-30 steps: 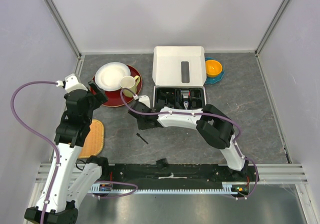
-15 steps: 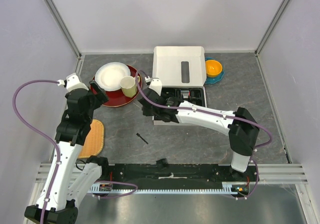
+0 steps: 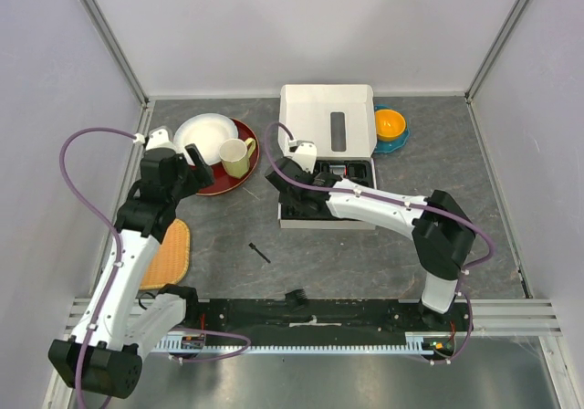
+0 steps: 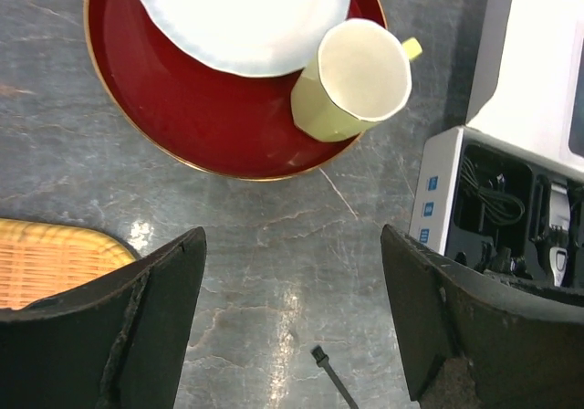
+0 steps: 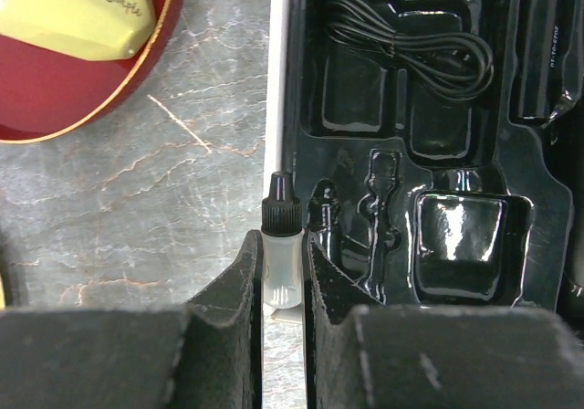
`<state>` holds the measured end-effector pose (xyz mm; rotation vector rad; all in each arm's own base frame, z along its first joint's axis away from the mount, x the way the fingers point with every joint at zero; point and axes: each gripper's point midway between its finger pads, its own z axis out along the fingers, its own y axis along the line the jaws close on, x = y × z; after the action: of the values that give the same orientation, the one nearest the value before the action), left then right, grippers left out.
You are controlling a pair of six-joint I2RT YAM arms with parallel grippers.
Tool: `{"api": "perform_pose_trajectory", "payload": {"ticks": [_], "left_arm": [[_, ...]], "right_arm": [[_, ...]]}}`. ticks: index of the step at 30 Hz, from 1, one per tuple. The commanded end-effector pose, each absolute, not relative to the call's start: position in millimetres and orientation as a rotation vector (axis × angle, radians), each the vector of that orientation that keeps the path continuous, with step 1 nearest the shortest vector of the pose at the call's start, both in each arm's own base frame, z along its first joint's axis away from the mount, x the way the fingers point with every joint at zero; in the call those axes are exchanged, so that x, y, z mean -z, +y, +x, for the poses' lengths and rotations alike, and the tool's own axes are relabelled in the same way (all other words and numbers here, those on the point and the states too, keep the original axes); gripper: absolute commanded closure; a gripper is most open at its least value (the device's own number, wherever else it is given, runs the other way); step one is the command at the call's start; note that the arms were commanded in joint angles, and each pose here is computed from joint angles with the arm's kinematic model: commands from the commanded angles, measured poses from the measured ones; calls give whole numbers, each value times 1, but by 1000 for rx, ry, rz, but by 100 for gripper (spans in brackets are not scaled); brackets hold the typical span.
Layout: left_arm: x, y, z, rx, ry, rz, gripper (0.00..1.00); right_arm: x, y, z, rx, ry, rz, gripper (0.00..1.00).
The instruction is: Sort the hair-cutting tools
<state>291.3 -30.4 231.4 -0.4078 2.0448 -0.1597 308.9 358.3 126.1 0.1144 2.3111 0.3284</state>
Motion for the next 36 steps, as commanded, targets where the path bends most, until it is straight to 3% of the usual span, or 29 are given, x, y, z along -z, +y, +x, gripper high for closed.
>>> {"api": "perform_pose_trajectory", "payload": {"ticks": [1, 25, 36], "left_arm": [[-249, -44, 300, 234, 2020, -318, 17], [-245, -45, 301, 232, 2043, -311, 19], [-245, -44, 301, 228, 2041, -311, 19]], "right_arm": [[-117, 353, 312, -313, 2319, 148, 86], [-72, 344, 301, -265, 2430, 221, 87], [-79, 348, 301, -306, 2446, 223, 64]]}}
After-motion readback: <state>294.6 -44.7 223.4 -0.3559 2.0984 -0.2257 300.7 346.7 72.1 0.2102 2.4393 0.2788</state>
